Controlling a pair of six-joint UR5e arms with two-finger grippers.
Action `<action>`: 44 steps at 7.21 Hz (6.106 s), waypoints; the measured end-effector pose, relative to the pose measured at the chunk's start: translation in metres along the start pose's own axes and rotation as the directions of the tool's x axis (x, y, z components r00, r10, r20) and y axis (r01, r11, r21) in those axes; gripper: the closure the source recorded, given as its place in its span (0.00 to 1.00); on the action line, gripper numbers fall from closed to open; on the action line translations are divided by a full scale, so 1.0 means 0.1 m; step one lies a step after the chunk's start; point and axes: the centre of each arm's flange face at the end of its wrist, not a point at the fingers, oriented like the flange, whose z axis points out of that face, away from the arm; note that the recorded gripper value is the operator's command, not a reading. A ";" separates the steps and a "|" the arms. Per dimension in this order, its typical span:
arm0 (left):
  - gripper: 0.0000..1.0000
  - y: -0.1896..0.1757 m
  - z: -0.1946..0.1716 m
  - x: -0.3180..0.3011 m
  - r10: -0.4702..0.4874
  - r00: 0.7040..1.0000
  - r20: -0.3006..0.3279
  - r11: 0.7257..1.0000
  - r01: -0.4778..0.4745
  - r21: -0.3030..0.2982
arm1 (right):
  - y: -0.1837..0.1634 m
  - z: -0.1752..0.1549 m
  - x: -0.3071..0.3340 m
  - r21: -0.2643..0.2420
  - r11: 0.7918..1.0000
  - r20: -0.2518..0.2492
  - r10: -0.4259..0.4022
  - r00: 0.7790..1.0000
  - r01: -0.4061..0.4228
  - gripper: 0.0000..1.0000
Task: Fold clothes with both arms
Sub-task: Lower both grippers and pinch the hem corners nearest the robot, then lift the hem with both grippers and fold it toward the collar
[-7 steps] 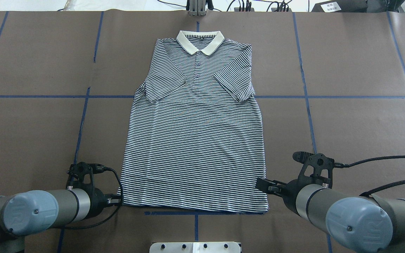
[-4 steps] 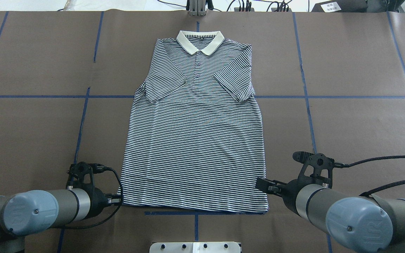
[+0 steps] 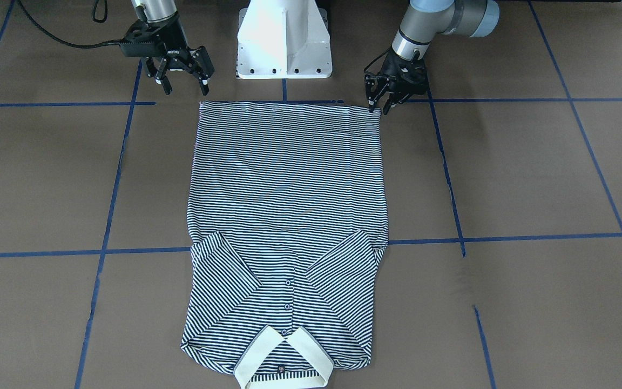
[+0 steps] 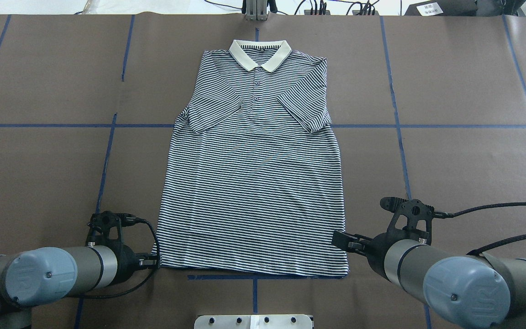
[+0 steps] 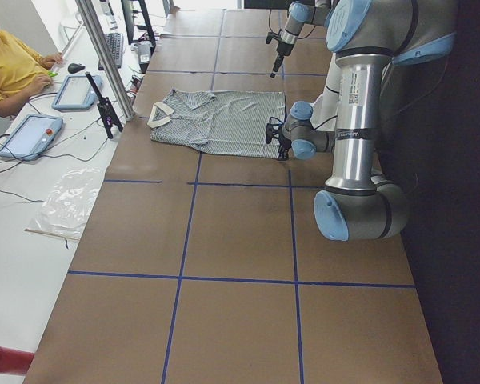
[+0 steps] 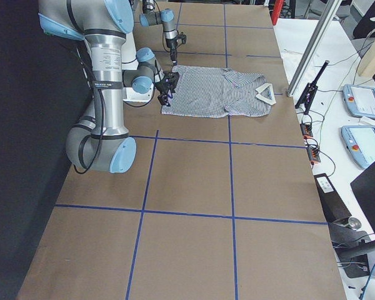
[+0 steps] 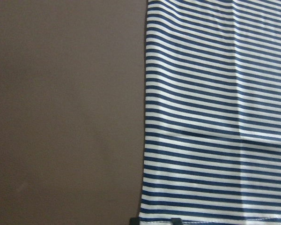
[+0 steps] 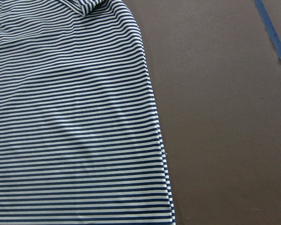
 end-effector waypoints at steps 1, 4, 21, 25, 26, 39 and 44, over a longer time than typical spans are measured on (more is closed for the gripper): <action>0.59 0.00 0.01 0.00 0.000 1.000 0.005 1.000 0.000 -0.001 | 0.00 0.00 0.00 0.000 1.000 0.000 0.000 1.000 0.000 0.00; 0.87 0.01 0.03 -0.01 -0.008 1.000 0.010 1.000 0.008 -0.001 | 0.00 0.00 0.00 0.000 1.000 0.000 -0.001 1.000 0.001 0.00; 1.00 -0.10 -0.06 0.25 -0.007 1.000 -0.030 0.994 0.010 0.111 | 0.92 0.67 0.07 -0.005 1.000 -0.089 -0.004 0.996 0.003 0.49; 1.00 -0.12 -0.08 0.26 -0.006 1.000 -0.028 0.991 0.010 0.136 | 0.73 0.71 0.05 0.031 0.999 -0.089 -0.029 0.996 0.032 0.49; 1.00 -0.12 -0.08 0.26 -0.006 1.000 -0.029 0.991 0.010 0.137 | 0.73 0.73 0.04 0.031 0.999 -0.090 -0.033 0.995 0.036 0.49; 1.00 -0.13 -1.07 0.64 0.009 1.000 0.018 0.999 -0.010 0.044 | 0.53 0.12 -0.25 0.016 0.999 -0.107 -0.026 0.994 0.028 1.00; 1.00 -0.22 -2.32 1.12 0.014 1.000 -0.002 0.997 -0.014 -0.071 | 0.00 -1.47 -0.44 -0.091 0.996 -0.082 0.010 0.997 -0.017 1.00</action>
